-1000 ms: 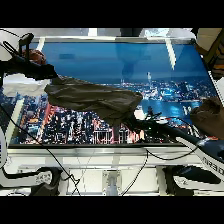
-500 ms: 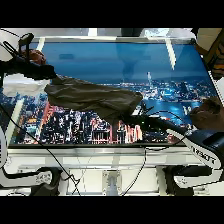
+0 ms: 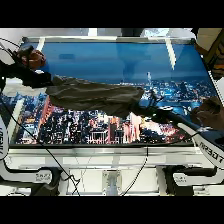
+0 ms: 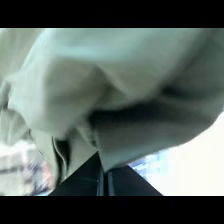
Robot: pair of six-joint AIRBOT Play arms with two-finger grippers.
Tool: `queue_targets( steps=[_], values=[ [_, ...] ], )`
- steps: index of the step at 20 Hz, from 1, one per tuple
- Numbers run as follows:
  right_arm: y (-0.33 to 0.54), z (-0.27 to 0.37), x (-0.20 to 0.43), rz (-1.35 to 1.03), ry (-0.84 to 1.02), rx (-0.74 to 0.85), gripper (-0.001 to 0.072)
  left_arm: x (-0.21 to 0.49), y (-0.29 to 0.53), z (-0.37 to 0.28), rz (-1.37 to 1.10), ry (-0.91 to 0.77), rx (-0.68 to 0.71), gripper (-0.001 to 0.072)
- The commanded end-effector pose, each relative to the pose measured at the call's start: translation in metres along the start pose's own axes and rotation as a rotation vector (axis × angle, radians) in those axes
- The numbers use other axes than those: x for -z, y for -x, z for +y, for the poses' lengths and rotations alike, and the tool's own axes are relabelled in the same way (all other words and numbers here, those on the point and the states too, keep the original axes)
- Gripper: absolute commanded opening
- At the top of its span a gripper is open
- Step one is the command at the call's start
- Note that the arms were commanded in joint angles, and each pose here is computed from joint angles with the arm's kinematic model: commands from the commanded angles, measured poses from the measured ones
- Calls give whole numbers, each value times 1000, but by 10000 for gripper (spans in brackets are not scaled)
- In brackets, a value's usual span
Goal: Fold the shirts.
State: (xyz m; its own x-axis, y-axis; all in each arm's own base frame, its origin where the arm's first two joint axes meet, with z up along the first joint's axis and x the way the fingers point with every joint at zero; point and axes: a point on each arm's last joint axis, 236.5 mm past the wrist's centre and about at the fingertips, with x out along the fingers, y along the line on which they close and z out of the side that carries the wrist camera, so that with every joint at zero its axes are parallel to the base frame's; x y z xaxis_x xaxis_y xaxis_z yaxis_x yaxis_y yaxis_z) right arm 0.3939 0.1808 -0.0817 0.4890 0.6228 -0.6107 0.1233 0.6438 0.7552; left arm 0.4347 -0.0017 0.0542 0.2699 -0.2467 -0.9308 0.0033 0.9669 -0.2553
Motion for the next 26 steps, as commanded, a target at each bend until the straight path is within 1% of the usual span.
queue_targets(
  steps=[1, 3, 4, 7, 9, 11, 13, 18, 22, 23, 25, 26],
  values=[
    [51, -49, -42, -61, 43, 123, 25, 33, -41, -7, 137, 97, 90, 363],
    [80, -74, -56, -85, 52, 187, 25, 46, -63, -6, 168, 175, 104, 366],
    [89, -84, -60, -92, 46, 207, 25, 52, -73, -13, 187, 223, 141, 367],
    [99, -96, -65, -102, 45, 234, 25, 82, -98, -53, 272, 347, 319, 367],
    [98, -96, -64, -99, 59, 241, 25, 105, -110, -73, 333, 388, 386, 367],
    [97, -96, -64, -102, 64, 243, 25, 134, -124, -76, 401, 370, 348, 367],
    [96, -95, -64, -101, 64, 242, 25, 150, -141, -71, 409, 315, 270, 367],
    [96, -95, -63, -98, 63, 240, 26, 123, -165, -78, 250, 274, 222, 360],
    [96, -94, -61, -90, 63, 235, 26, 92, -172, -66, 106, 281, 187, 355],
    [96, -93, -60, -84, 62, 232, 25, 87, -173, -65, 84, 282, 183, 324],
    [96, -93, -60, -84, 62, 232, 25, 84, -173, -64, 74, 272, 183, 67],
    [95, -93, -60, -84, 62, 232, 26, 85, -173, -65, 73, 252, 187, 14]
  ],
)
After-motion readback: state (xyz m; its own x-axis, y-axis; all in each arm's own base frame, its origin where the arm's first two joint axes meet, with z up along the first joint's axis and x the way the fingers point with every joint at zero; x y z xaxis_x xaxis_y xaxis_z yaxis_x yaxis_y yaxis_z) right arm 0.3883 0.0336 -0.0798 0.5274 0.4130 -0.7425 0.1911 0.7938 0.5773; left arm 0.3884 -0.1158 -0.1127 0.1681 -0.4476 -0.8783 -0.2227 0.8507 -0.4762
